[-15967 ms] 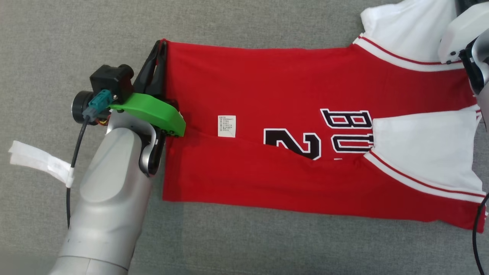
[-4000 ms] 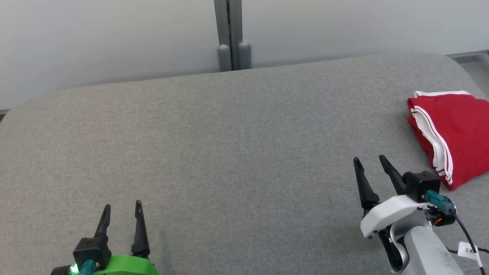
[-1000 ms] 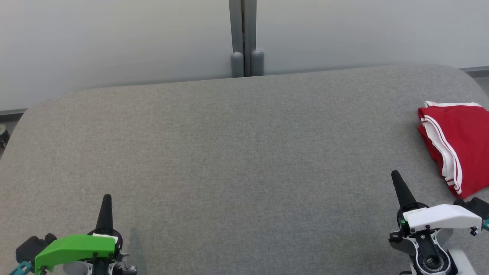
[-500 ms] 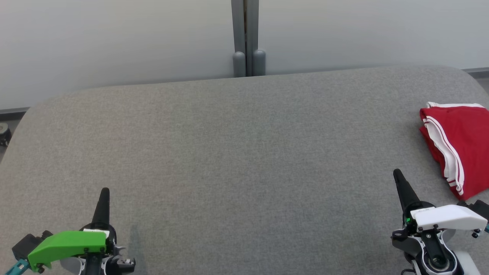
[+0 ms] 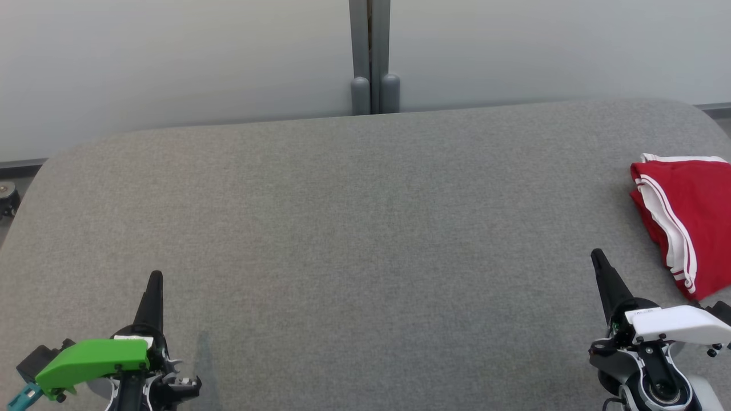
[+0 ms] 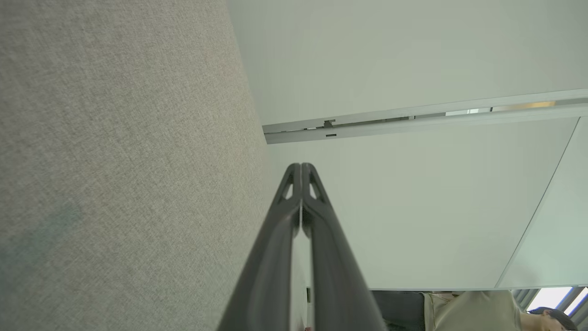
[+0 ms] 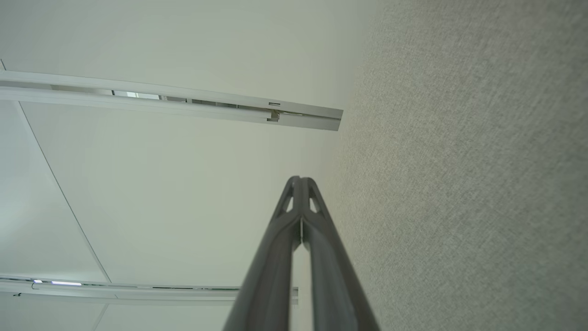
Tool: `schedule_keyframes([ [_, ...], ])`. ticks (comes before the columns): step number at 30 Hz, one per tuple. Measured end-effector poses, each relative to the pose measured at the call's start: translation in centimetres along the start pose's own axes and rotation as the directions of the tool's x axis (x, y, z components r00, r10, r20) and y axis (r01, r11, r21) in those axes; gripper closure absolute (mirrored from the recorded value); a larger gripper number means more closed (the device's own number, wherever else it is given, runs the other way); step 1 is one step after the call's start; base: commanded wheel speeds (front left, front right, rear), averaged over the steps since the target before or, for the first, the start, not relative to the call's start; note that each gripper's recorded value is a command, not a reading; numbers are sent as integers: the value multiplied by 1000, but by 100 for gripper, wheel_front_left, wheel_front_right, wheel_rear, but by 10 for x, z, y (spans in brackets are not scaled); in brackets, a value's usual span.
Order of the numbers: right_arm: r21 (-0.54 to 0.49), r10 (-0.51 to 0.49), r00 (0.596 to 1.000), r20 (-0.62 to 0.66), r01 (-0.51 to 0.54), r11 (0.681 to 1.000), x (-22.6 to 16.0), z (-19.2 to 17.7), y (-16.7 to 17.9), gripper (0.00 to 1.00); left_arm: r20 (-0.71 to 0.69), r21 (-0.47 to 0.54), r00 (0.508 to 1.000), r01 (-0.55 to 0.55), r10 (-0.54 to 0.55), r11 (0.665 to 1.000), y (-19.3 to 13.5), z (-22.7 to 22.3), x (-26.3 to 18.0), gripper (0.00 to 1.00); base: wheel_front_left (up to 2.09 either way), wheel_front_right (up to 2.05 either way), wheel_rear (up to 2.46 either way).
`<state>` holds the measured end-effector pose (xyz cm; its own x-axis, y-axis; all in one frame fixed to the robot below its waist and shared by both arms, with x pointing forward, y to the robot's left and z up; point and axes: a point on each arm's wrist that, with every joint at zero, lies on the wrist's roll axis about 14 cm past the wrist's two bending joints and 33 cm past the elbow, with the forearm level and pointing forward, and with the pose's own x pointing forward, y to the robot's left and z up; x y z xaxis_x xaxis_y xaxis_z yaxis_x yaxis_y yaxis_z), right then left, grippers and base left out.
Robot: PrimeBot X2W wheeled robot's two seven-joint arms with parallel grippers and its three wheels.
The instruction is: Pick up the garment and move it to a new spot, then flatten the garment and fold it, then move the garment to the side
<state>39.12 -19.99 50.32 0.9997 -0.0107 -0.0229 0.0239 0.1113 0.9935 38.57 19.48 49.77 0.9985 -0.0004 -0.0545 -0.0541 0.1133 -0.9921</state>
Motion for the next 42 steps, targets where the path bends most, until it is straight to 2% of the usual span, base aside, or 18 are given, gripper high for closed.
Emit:
schedule_keyframes([
  [18,116,34,999,-9,-33,993,1,0,8,100,5,-119,999,47,-47,992,-12,6,2,100,0,0,0],
  [42,117,34,999,-8,-33,993,1,0,8,100,5,-119,999,48,-47,992,-12,6,2,100,0,0,0],
])
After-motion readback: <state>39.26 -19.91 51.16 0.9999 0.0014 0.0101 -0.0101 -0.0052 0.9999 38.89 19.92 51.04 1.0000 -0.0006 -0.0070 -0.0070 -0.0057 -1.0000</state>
